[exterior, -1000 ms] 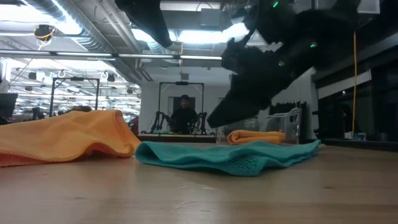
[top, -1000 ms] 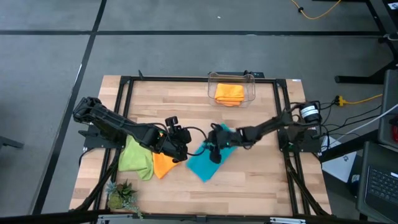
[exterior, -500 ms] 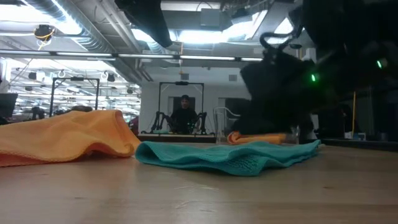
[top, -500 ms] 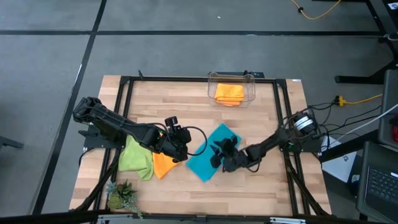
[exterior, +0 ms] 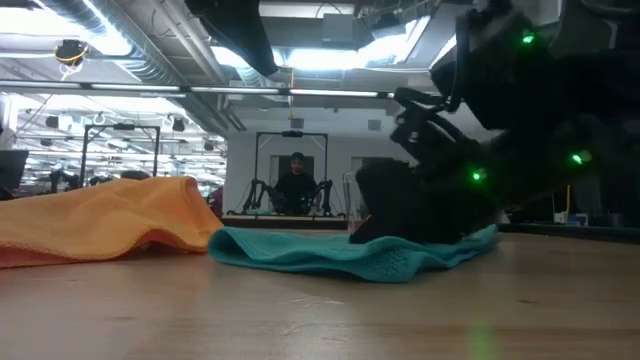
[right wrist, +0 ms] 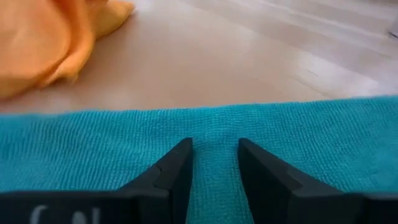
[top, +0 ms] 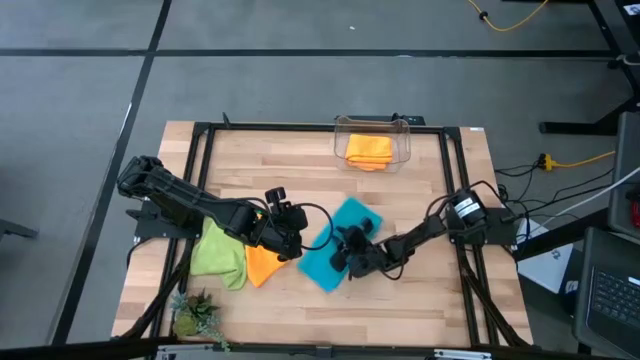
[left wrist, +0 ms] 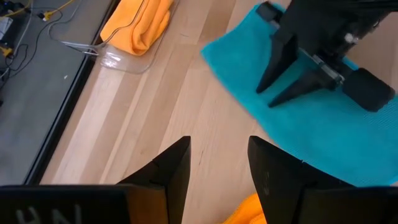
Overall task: Fold microfiber towels
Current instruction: Fold the blue microfiber towel
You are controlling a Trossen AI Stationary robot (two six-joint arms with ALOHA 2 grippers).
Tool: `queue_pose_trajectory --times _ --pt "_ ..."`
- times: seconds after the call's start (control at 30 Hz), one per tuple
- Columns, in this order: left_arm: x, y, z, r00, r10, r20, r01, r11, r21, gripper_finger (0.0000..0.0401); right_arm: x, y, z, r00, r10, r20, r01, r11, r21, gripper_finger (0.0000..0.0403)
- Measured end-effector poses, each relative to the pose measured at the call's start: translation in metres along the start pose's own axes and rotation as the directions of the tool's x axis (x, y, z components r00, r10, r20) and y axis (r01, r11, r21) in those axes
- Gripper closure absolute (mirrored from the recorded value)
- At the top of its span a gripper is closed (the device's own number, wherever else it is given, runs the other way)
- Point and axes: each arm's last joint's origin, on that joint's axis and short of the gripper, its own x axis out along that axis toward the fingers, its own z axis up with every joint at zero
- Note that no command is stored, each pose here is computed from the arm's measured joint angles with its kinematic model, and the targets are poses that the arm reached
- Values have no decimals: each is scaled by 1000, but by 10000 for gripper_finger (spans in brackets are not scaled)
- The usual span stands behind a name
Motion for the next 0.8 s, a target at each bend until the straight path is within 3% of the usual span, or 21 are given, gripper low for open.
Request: queue_pose_trajectory --times 0.13,0.27,0.37,0.57,0.8 --pt "0 0 0 1000 0 0 0 1000 7 248 6 0 12 985 147 -93 -160 976 -151 270" --pt "0 0 0 1000 0 0 0 1000 7 248 15 -1 27 917 363 -165 -394 889 -234 270" --pt "0 0 0 1000 0 -1 0 1000 8 248 24 -6 34 868 460 -189 -496 828 -261 270" --pt "0 0 0 1000 1 -2 -1 1000 9 248 25 -15 53 865 470 -176 -501 826 -258 270" --pt "0 0 0 1000 0 0 0 1000 1 248 -26 -20 106 852 493 -178 -524 809 -266 270"
